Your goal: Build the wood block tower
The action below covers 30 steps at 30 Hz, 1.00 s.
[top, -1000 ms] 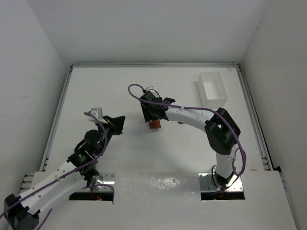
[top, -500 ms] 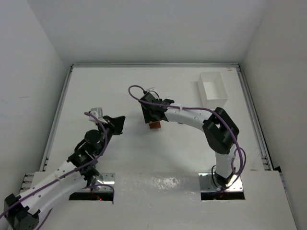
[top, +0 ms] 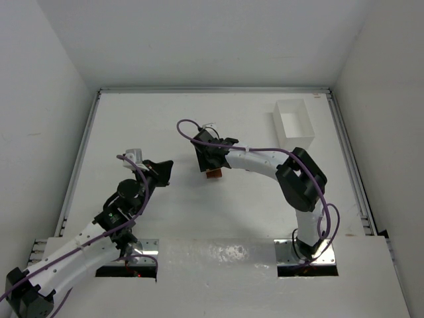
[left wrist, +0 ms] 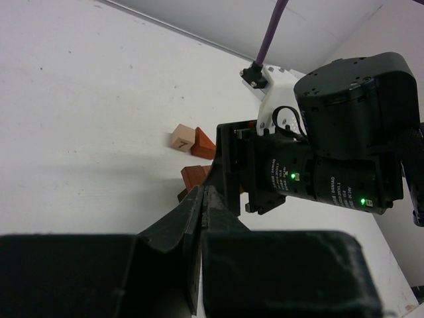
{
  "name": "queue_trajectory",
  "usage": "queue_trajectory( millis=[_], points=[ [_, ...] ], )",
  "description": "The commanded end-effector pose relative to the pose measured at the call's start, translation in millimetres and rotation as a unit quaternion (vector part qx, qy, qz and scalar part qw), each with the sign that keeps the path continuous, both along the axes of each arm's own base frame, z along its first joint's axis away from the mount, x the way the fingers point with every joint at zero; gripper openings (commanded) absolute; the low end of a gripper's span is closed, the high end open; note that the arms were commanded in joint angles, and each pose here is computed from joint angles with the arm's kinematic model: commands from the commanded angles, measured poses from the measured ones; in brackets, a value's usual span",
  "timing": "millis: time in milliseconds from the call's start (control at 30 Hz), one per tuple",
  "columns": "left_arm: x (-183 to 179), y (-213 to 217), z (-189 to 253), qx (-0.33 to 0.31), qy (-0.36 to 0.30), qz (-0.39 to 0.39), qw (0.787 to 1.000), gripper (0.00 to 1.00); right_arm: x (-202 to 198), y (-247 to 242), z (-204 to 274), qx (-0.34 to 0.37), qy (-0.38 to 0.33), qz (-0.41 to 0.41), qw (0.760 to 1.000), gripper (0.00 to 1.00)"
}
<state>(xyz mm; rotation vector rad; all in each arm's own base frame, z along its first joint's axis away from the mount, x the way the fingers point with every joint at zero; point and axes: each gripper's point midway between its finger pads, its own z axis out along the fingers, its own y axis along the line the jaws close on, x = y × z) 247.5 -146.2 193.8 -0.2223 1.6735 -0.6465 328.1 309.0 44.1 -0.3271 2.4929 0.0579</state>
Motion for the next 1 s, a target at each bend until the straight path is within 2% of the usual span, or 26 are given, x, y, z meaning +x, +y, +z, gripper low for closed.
queue_trajectory(
  millis=[0, 467, 967],
  points=[
    [-0.3, -5.5, 10.1, -0.008, -0.016, -0.01, 1.0, 0.0, 9.9, 8.6, 12.0, 0.02, -0.022, -0.013, 0.999, 0.55],
    [-0.7, -7.2, 11.5, -0.009, -0.018, -0.015, 1.0, 0.0, 14.0, 6.8, 13.9, 0.02, -0.035, -0.027, 0.999, 0.55],
    [-0.8, -7.4, 11.1, -0.009, -0.018, -0.016, 1.0, 0.0, 13.0, 5.7, 8.1, 0.017, -0.032, -0.03, 0.999, 0.62]
  ],
)
